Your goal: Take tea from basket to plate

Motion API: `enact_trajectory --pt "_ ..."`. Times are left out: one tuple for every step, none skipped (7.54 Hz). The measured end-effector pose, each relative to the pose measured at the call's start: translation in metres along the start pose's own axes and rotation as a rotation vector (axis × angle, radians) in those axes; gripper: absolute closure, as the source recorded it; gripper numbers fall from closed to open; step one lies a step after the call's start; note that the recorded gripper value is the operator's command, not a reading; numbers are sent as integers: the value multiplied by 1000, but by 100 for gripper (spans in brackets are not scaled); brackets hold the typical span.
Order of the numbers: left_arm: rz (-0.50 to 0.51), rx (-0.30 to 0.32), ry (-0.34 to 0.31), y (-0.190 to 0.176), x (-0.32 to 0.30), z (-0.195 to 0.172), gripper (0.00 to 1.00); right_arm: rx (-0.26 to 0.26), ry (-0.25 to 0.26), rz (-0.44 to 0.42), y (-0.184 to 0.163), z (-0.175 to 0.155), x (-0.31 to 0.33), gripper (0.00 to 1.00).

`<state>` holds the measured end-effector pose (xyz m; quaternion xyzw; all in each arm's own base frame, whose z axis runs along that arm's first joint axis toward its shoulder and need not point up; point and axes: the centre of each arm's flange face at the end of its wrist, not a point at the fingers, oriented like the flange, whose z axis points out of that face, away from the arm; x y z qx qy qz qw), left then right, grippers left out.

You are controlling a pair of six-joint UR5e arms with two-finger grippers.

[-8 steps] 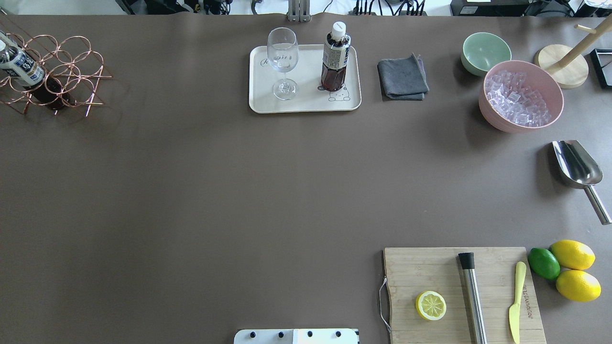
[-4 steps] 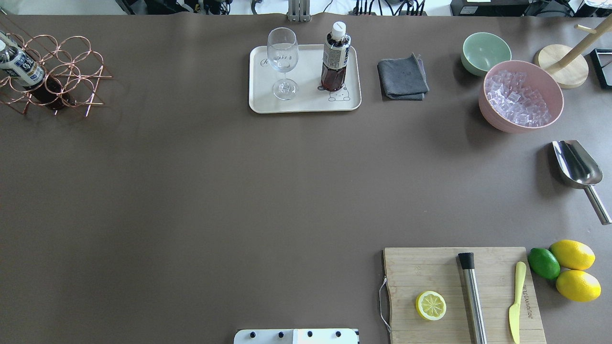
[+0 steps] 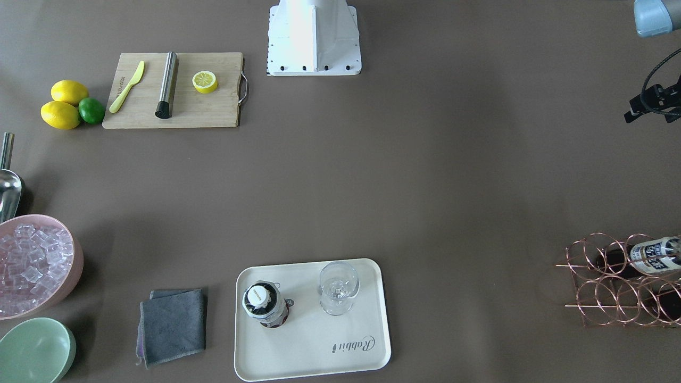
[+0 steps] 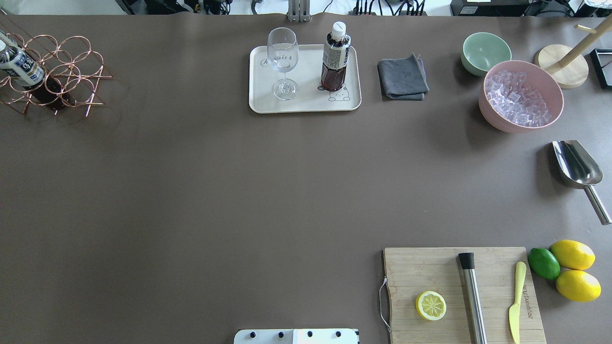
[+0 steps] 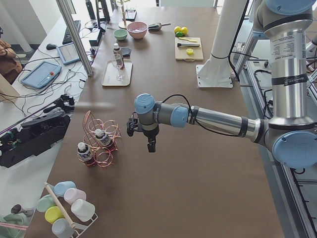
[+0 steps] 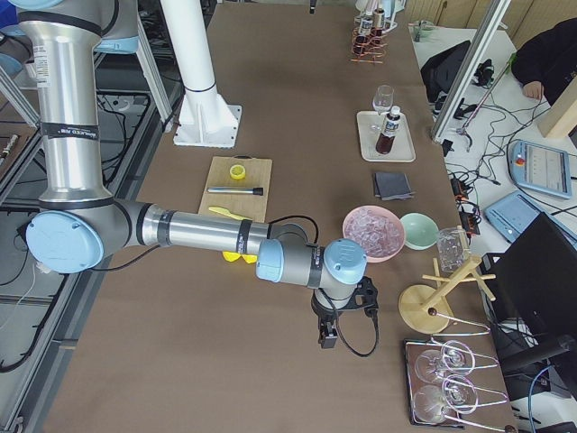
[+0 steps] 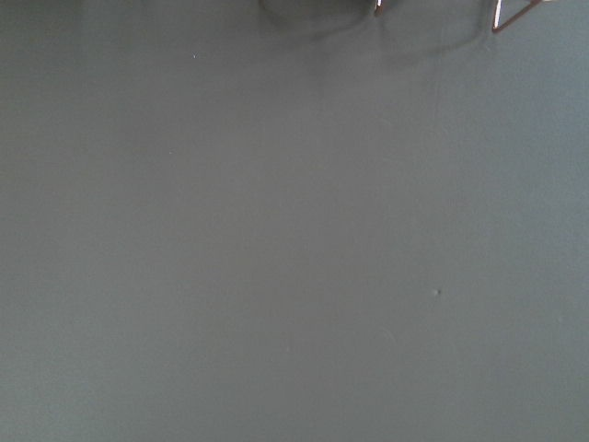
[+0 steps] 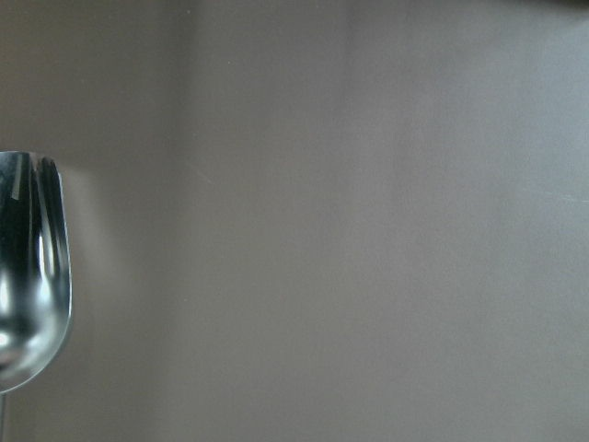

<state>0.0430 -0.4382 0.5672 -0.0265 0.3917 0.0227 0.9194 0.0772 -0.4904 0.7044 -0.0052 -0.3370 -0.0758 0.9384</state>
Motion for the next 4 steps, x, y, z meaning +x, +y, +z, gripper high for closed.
enact_trajectory --pt "19 0 -2 4 -11 0 1 1 0 -1 -1 -1 0 0" --pt "26 2 -3 6 -16 -1 1 1 0 -1 -1 -1 0 0" --pt "28 3 -4 6 -19 -2 1 1 0 -1 -1 -1 0 0" --pt "30 4 -5 6 -20 -2 1 0 0 0 -1 0 0 0"
